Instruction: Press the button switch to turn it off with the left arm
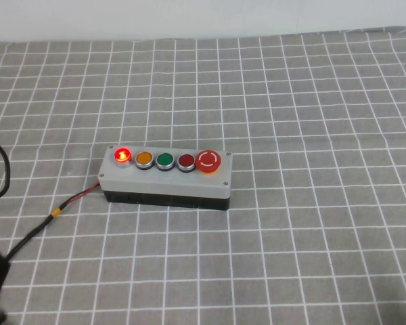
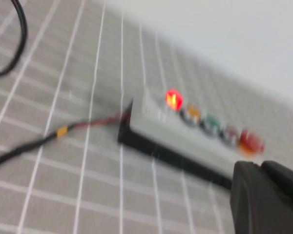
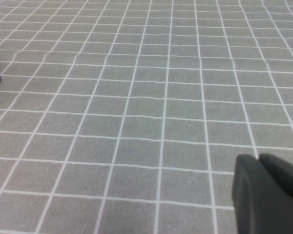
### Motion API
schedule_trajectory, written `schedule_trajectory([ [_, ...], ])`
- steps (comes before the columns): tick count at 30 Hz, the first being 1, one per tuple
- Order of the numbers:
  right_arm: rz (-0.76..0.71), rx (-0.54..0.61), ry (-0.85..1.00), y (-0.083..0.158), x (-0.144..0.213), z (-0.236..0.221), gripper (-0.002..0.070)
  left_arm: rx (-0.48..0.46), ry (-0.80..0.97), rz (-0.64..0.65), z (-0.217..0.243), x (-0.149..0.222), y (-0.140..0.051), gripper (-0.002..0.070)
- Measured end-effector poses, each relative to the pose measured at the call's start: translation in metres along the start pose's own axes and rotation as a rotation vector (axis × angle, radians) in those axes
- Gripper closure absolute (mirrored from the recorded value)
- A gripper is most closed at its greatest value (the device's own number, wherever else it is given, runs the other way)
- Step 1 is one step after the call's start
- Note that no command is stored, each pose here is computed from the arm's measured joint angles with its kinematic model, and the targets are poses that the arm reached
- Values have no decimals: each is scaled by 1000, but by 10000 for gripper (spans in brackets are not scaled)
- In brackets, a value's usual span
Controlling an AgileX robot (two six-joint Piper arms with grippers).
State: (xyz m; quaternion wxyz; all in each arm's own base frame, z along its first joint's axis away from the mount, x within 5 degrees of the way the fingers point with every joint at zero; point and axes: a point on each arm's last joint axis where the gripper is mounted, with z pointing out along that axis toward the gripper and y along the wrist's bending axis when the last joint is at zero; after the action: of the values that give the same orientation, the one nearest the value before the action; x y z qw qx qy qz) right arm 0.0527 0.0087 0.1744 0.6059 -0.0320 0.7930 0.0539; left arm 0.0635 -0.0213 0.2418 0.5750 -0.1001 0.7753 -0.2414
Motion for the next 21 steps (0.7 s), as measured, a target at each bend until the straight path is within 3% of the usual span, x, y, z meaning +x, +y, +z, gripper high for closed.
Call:
schedule_trajectory([
  [7, 0, 0, 0, 0, 0, 0, 694, -82, 399, 203, 38, -57, -30, 678],
  [15, 0, 0, 0, 0, 0, 0, 694, -53, 695, 326, 133, -104, -43, 678],
  [21, 0, 0, 0, 0, 0, 0, 694, 1, 860, 371, 223, -109, -49, 678],
])
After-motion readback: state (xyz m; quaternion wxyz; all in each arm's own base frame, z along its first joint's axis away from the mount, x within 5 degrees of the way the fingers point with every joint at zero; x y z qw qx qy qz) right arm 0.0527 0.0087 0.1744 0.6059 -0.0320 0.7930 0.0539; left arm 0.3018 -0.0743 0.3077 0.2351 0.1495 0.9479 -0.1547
